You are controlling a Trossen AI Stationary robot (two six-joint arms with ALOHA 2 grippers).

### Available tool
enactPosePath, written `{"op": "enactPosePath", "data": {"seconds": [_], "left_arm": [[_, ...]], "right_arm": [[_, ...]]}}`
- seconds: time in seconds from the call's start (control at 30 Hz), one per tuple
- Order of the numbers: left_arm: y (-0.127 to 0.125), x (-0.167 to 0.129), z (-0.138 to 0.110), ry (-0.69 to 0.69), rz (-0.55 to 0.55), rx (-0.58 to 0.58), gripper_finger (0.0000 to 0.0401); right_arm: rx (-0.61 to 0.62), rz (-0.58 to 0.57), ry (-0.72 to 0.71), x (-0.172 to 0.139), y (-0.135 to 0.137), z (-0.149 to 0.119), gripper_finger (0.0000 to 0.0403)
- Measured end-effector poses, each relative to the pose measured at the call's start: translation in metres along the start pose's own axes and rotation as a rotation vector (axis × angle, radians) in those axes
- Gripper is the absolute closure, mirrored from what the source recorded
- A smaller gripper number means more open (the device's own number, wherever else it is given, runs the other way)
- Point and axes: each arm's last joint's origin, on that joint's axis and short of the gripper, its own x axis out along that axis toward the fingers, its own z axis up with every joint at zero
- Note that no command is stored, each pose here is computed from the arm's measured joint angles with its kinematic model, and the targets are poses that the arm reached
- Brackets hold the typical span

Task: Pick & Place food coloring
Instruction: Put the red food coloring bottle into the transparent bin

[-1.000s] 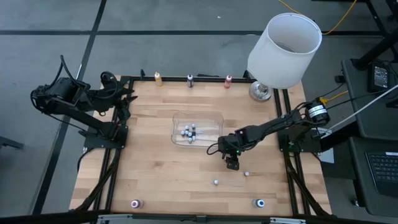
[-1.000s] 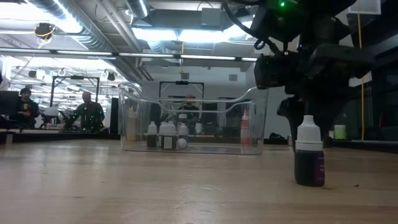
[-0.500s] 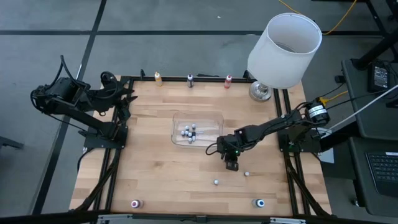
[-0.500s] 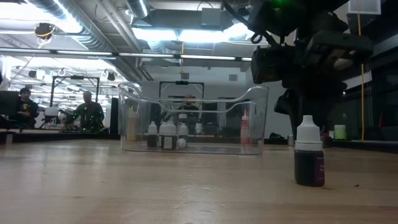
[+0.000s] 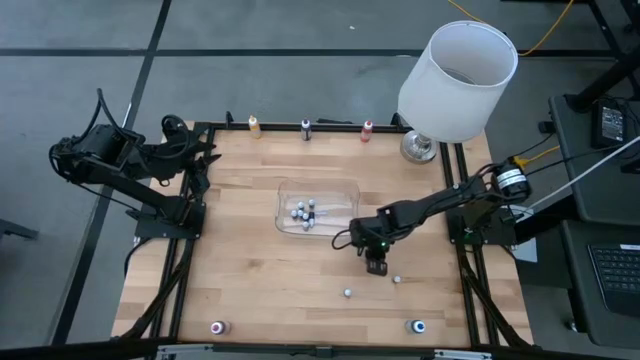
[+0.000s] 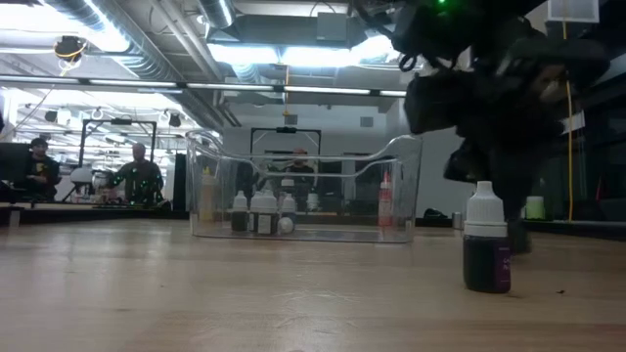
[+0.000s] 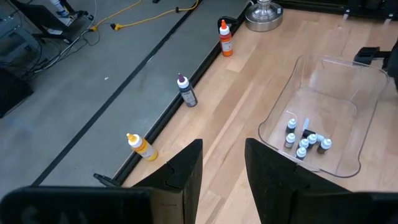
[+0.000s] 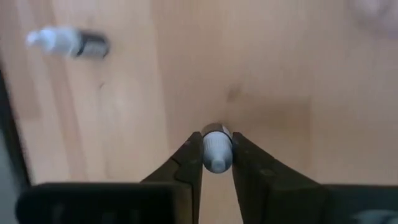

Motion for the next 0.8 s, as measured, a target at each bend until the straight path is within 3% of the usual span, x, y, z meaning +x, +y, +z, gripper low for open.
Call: {"op": "enactPosePath", "data": {"seconds": [0.17, 0.43, 0.8], "left_arm": [[0.000, 0.000, 0.000, -0.001, 0.000, 0.000, 0.0285], [0.000, 0.000, 0.000, -0.001, 0.000, 0.000, 0.0285], [0.000, 0.000, 0.000, -0.003, 0.005, 0.007, 0.0285]], "right_arm": [[0.013, -0.003, 0.039, -0.024, 0.003, -0.012, 0.0332], [0.062, 0.036, -0.073, -0.090, 0.015, -0.025, 0.0335], [0.032, -0.122, -0.145, -0.193, 0.020, -0.016, 0.0333]]}}
